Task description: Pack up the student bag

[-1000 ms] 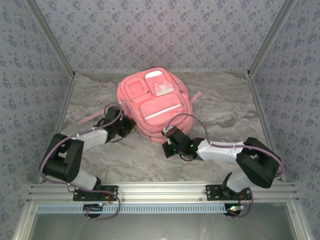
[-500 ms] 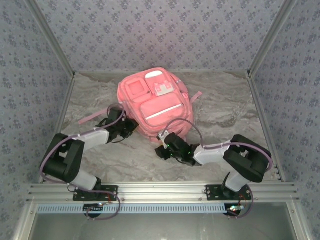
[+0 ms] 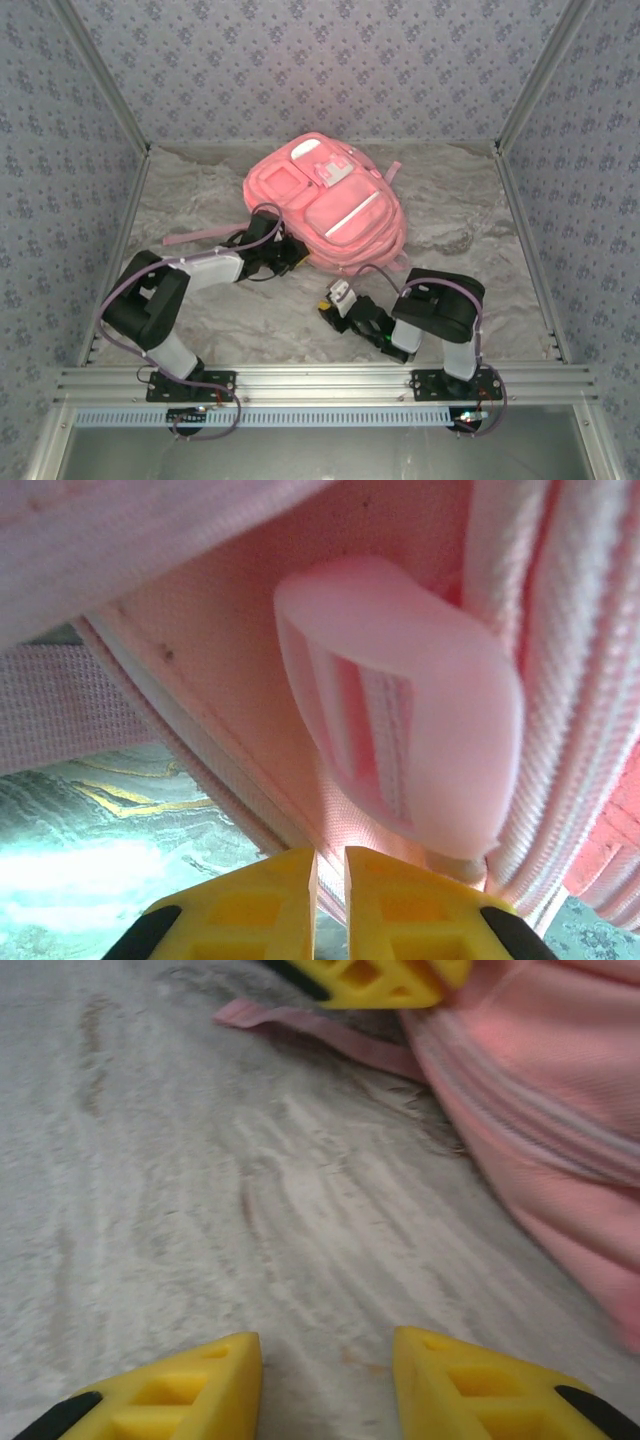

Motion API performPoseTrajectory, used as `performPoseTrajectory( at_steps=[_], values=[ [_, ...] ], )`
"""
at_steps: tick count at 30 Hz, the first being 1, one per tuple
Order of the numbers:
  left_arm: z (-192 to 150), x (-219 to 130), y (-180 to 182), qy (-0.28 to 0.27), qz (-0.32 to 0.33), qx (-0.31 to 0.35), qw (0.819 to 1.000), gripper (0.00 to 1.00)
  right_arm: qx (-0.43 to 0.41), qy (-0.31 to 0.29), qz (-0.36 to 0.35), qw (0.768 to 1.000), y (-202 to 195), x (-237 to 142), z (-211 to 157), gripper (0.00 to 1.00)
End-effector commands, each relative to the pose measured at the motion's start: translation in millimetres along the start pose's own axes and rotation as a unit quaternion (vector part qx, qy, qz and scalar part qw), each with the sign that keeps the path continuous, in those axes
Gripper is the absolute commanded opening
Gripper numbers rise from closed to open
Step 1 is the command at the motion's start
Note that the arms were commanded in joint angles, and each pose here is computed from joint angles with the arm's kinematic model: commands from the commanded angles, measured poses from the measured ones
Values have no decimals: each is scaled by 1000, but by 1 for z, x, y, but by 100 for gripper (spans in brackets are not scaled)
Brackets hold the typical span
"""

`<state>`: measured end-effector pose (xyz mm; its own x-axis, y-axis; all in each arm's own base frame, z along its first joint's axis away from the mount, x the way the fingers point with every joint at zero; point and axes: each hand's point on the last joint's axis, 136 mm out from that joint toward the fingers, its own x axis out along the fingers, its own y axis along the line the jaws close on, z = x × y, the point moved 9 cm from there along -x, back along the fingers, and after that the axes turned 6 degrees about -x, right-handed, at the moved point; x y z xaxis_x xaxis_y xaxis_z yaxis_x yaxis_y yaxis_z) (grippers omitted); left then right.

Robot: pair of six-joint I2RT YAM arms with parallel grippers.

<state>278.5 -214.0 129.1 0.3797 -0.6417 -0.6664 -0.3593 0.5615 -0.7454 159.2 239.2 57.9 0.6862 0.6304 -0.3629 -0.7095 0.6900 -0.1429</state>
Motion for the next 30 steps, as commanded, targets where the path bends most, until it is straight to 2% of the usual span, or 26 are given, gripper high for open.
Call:
performPoseTrajectory(
  at_steps=[1,8,14,21,30],
  values=[
    [2,0,-8,3,-15,8,1000,14,2,-21,-77,997,-13,-4,5,40],
    [3,0,-11,1,-17,13,1000,13,-14,-6,-71,997,-17,-17,-5,41],
    [5,2,-11,4,-21,11,1000,13,-17,-10,-96,995,-22,-21,-2,43],
    [8,2,-7,6,-22,5,1000,13,0,-9,-120,993,-26,-10,-1,51],
    [10,0,-6,7,-26,2,1000,13,24,-15,-143,989,-41,4,4,51]
  ],
)
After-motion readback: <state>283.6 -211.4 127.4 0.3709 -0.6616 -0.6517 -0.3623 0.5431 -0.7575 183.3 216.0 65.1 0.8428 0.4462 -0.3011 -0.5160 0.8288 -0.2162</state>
